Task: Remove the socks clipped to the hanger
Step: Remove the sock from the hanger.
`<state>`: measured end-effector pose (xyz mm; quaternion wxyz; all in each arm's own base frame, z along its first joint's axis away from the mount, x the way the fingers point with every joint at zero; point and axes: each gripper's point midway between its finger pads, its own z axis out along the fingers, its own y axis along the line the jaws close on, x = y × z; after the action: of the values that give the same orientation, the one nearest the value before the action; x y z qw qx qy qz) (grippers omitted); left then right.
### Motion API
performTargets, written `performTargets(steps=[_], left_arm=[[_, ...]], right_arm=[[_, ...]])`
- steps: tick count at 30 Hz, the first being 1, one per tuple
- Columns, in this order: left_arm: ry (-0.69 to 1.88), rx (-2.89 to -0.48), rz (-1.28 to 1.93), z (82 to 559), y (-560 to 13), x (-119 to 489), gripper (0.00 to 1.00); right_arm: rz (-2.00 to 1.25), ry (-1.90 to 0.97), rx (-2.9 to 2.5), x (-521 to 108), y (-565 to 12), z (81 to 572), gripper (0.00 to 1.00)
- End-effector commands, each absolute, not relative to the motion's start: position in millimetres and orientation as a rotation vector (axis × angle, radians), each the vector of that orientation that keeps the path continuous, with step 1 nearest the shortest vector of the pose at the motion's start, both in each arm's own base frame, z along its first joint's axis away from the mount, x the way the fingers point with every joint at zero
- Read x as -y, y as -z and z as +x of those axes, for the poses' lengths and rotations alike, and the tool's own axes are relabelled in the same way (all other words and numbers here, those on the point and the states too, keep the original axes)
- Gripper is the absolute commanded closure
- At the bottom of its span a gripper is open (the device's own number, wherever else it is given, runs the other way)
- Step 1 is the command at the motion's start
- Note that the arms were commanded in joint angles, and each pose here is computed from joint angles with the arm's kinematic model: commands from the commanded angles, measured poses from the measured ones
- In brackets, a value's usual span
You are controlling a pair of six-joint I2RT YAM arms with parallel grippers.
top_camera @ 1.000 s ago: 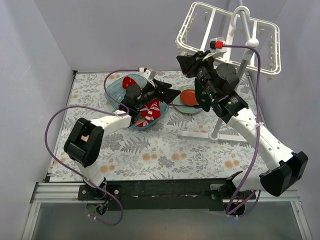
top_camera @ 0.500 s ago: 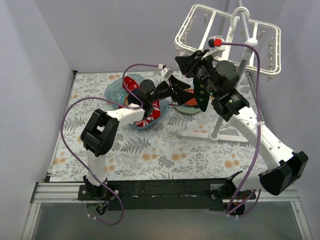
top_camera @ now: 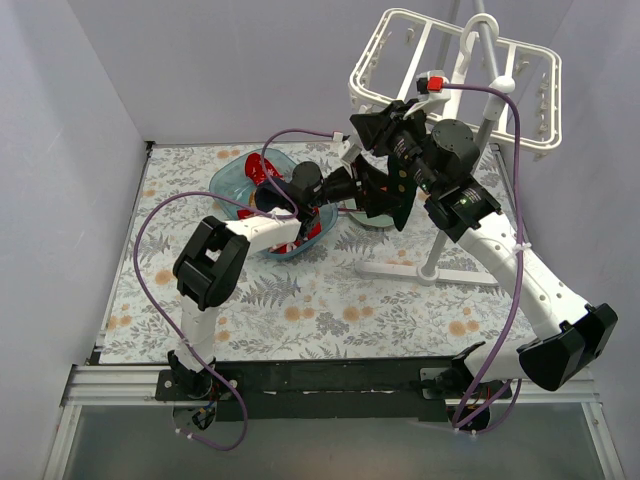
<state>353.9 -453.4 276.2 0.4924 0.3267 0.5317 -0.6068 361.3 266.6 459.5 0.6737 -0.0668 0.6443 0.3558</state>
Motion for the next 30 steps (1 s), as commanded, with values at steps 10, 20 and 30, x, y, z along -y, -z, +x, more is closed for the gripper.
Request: performTargets(steps=[10, 20, 30], left_arm=[[1.505, -1.205, 0.76, 345, -299, 451, 0.79], [1.395, -1.236, 0.647, 341, -314, 423, 1.0], [1.431, -1.283, 0.712, 327, -327, 402, 1.0]], right_arm=[[-0.193, -0.892, -1.376, -273, -489, 341, 0.99], [-0.187, -0.846, -1.375, -260, -485, 334, 0.85], [-0.249, -0.768, -1.369, -246, -480, 321, 0.45]])
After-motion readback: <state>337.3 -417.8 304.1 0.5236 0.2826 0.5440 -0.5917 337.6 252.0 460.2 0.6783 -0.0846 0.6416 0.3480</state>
